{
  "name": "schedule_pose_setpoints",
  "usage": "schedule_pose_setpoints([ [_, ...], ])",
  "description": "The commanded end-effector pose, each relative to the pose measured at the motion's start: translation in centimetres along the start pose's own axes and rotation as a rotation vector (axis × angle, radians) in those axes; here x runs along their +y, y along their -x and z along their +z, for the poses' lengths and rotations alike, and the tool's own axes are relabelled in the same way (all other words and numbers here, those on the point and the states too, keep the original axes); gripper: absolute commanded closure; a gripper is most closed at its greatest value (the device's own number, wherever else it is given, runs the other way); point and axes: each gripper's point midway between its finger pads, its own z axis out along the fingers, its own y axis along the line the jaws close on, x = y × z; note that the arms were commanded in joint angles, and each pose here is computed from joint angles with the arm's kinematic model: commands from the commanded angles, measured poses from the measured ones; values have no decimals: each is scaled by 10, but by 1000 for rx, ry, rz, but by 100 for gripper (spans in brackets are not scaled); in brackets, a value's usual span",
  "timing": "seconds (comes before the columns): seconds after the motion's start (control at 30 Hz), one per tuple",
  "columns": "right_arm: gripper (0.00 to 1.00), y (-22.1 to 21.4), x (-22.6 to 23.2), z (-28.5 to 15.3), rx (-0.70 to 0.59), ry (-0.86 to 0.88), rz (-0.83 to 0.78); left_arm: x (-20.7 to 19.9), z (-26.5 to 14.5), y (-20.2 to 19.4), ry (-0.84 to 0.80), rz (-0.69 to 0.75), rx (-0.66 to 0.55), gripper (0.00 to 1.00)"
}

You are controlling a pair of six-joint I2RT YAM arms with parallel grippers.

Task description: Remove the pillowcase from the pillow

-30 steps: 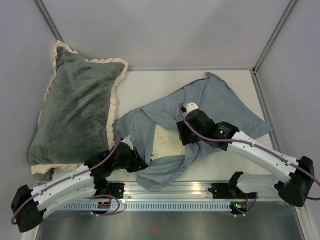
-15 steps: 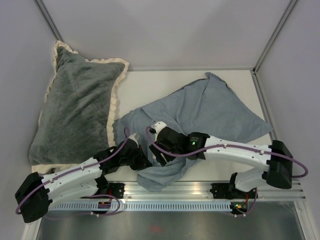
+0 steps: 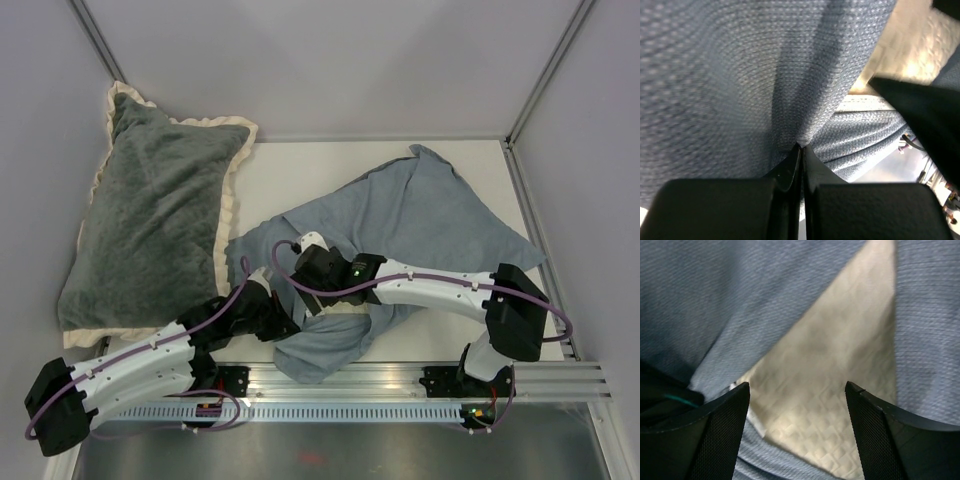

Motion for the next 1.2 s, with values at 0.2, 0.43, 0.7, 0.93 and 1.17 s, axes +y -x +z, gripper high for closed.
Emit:
schedule_pose_setpoints([
  [0.2,14,6,-18,22,1,-15,26,13,1,1,58,-17,-21,98],
  [0.43,5,-23,6,32,70,113,-1,16,-1,2,79,-19,-28,98],
  [0.7,2,-55,19,32,144,215,-37,17,-2,2,81,-16,-28,98],
  [0.93,32,-83,19,46,223,216,-37,13,-7,3,61,-20,-37,98],
  [1.17,100,-48,-4,56,108,66,47,-36,-23,3,-168,27,-11,98],
])
